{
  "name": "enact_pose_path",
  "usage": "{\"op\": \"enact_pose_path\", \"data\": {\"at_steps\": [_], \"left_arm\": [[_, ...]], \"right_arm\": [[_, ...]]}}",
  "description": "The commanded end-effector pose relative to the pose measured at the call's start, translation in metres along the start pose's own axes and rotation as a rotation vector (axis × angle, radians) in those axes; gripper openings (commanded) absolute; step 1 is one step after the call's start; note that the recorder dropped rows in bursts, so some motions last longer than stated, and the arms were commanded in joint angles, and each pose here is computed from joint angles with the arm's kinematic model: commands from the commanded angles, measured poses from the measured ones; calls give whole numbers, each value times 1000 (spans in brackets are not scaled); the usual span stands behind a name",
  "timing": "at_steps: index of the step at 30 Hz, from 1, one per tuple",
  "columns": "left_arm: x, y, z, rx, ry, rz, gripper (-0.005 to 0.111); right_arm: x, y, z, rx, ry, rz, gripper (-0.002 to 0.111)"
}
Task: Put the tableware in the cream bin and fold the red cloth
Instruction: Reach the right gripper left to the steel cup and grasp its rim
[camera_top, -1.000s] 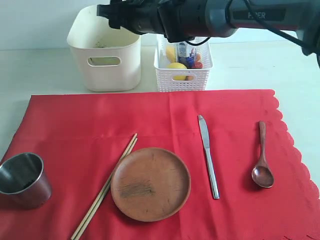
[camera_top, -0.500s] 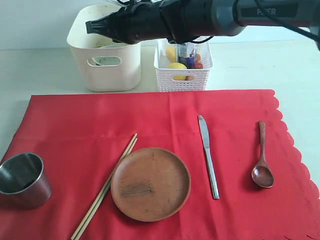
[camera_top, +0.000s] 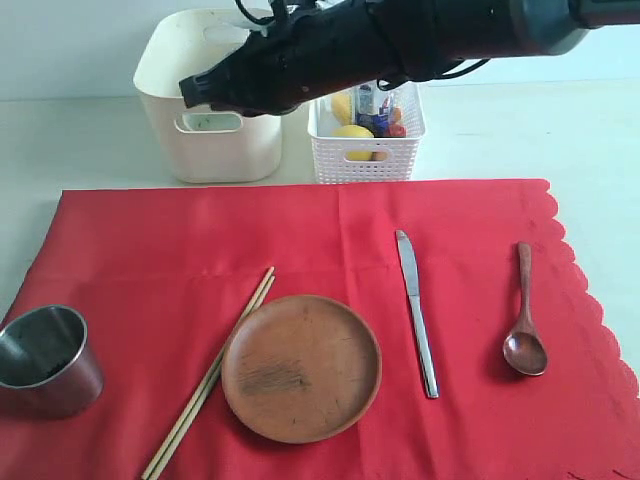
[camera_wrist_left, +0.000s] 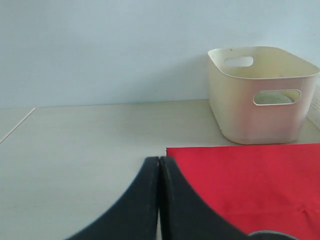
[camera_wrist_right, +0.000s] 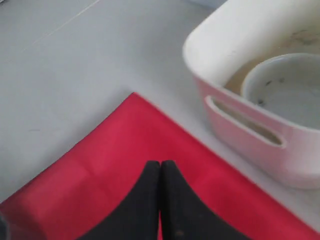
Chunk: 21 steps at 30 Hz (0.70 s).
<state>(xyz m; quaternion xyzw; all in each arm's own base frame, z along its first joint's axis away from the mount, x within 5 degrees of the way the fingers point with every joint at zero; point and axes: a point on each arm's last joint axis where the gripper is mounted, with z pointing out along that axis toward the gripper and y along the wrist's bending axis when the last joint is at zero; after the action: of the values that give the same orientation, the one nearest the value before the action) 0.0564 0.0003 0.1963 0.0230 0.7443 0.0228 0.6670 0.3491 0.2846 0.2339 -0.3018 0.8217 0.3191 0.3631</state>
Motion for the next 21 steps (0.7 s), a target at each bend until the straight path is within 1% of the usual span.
{"op": "enact_pose_path", "data": {"at_steps": [1,3,5,8,10,13,16,18,21], "left_arm": [[1,0,0,1,-4,-6,1],[1,0,0,1,-4,-6,1],[1,0,0,1,-4,-6,1],[1,0,0,1,-4,-6,1],[1,0,0,1,-4,-6,1],[1,0,0,1,-4,-6,1],[1,0,0,1,-4,-6,1],[1,0,0,1,-4,-6,1],[1,0,0,1,-4,-6,1]], "right_arm": [[9,15,-6,-160,108,-28,0],[11,20,-7,-208,138,-29,0],[13,27,-5,-226,149,-38,0],[19,48,2,-254,173,-79,0],[24,64,8,-257,189,-129,2],[34,89,21,-246,196,-203,11],[48,110,35,-236,203,-256,23],[57,119,46,-210,200,-295,33],[65,127,57,-170,180,-318,49]]}}
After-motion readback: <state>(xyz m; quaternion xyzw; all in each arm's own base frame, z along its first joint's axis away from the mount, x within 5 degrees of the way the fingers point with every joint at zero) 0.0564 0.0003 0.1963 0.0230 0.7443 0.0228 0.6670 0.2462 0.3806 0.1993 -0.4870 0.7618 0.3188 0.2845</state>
